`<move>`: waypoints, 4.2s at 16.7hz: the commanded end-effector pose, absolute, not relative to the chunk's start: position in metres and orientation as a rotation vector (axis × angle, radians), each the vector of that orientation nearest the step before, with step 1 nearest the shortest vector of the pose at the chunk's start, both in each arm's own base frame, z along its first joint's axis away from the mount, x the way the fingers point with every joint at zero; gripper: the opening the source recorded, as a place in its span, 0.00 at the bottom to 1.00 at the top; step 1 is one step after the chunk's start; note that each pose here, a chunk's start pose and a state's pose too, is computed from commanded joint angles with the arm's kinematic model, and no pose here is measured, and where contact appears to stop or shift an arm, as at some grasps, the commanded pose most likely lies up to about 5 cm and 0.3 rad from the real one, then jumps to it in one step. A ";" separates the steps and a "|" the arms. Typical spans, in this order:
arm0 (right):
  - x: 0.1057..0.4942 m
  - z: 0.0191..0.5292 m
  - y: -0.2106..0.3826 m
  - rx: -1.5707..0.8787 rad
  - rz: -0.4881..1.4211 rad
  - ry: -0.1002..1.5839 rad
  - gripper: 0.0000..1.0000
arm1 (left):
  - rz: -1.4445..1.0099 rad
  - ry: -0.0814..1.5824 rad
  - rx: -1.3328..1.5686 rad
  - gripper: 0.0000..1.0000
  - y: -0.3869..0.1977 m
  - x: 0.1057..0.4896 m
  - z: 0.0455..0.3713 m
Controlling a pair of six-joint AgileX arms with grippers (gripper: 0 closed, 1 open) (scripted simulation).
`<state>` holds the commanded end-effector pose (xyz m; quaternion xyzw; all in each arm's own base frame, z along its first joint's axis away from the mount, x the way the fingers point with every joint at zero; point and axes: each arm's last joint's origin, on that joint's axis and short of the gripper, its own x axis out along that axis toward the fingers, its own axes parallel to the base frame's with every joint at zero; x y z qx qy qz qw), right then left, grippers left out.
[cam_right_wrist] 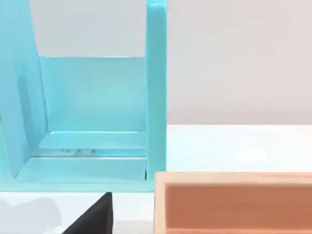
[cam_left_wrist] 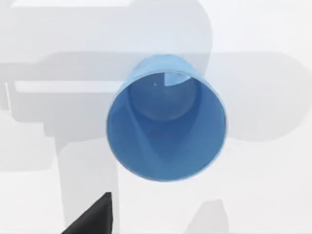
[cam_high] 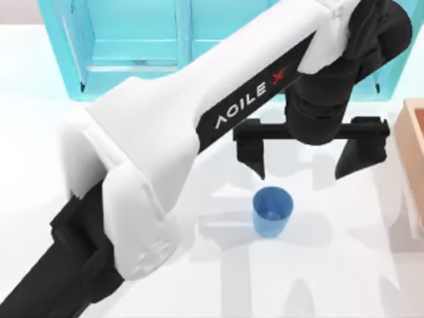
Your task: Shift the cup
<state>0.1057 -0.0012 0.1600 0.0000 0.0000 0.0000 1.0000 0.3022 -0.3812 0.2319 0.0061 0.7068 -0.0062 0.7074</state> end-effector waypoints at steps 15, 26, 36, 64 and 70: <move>0.106 0.160 -0.001 0.000 0.000 0.000 1.00 | -0.015 1.571 0.016 1.00 -0.381 0.300 0.135; 0.106 0.160 -0.001 0.000 0.000 0.000 1.00 | -0.015 1.571 0.016 0.40 -0.381 0.300 0.135; 0.106 0.160 -0.001 0.000 0.000 0.000 1.00 | -0.015 1.571 0.016 0.00 -0.381 0.300 0.135; 0.106 0.160 -0.001 0.000 0.000 0.000 1.00 | -0.001 1.571 0.036 0.00 -0.092 0.306 0.199; 0.106 0.160 -0.001 0.000 0.000 0.000 1.00 | -0.001 1.556 0.027 0.00 -0.084 0.307 0.150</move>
